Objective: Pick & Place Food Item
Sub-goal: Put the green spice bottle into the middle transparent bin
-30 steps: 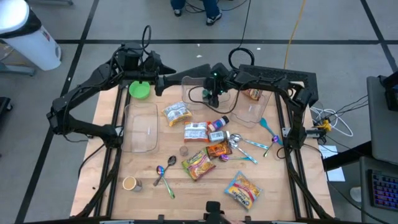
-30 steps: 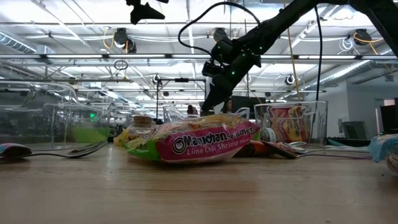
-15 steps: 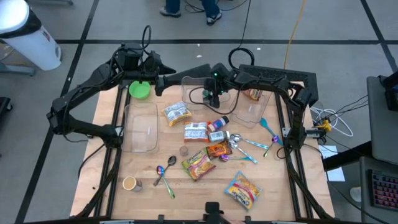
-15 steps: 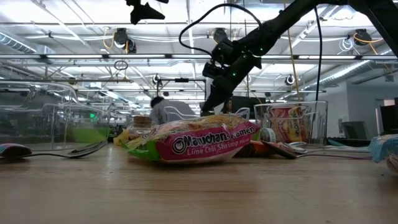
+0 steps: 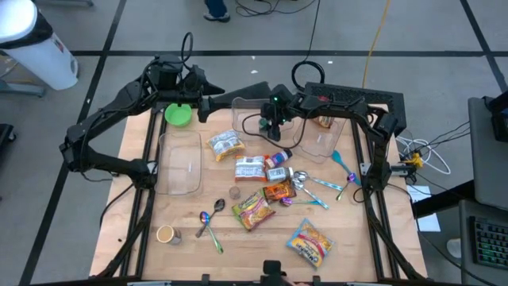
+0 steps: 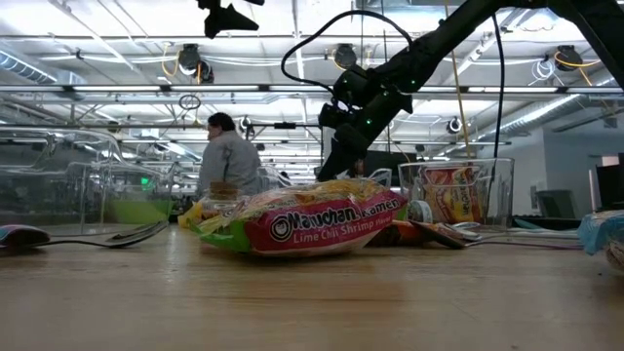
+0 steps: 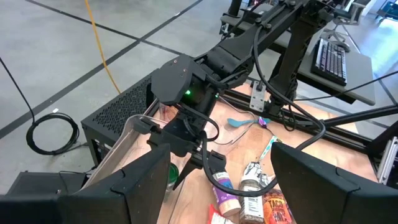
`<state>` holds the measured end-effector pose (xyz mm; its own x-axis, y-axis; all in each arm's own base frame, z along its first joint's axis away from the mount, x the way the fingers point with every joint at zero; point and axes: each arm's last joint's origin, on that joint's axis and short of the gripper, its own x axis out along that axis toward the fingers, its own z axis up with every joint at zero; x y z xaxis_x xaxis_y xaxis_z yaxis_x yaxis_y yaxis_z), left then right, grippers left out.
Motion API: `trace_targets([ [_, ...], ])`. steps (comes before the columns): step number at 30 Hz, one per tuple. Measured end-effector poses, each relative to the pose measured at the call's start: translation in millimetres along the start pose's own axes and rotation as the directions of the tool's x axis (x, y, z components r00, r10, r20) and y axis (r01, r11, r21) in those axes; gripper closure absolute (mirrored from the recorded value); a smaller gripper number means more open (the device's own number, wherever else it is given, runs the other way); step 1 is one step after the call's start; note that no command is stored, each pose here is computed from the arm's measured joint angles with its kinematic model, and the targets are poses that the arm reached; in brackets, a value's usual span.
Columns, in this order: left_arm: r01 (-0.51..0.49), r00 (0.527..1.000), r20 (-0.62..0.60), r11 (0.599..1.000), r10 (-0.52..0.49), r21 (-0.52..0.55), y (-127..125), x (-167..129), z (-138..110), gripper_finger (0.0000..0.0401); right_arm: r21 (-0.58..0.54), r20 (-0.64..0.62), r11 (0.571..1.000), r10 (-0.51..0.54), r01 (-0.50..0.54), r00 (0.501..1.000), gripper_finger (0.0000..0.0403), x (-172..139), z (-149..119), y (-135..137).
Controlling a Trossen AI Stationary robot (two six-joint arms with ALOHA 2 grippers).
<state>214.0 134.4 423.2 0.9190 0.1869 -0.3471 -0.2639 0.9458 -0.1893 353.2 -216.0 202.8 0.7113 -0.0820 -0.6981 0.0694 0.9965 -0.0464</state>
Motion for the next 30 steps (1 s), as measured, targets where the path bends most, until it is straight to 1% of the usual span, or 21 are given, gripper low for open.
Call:
trace_targets([
  [4,0.000,1.000,0.000,1.000,0.000,-0.001,0.0,0.0,0.0,0.0119,-0.011,0.000,1.000,0.003,-0.003,1.000,0.0207,0.3,0.3,0.8],
  [12,0.000,1.000,0.000,1.000,0.000,-0.005,0.0,0.0,0.0,0.0119,-0.016,0.010,0.999,0.049,-0.049,0.999,0.0206,0.3,-0.2,2.4],
  [18,0.000,1.000,0.000,1.000,0.000,-0.005,0.0,0.0,0.0,0.0119,-0.015,0.007,0.999,0.051,-0.050,0.999,0.0185,0.3,-0.6,2.4],
  [26,0.000,1.000,0.000,1.000,0.000,-0.005,0.0,0.0,0.0,0.0119,-0.010,0.011,0.999,0.048,-0.048,0.999,0.0191,0.4,-0.3,2.3],
  [30,0.000,1.000,0.000,1.000,0.000,-0.005,0.0,-0.1,0.0,0.0119,-0.009,0.017,0.999,0.046,-0.045,0.999,0.0187,0.4,0.4,2.2],
])
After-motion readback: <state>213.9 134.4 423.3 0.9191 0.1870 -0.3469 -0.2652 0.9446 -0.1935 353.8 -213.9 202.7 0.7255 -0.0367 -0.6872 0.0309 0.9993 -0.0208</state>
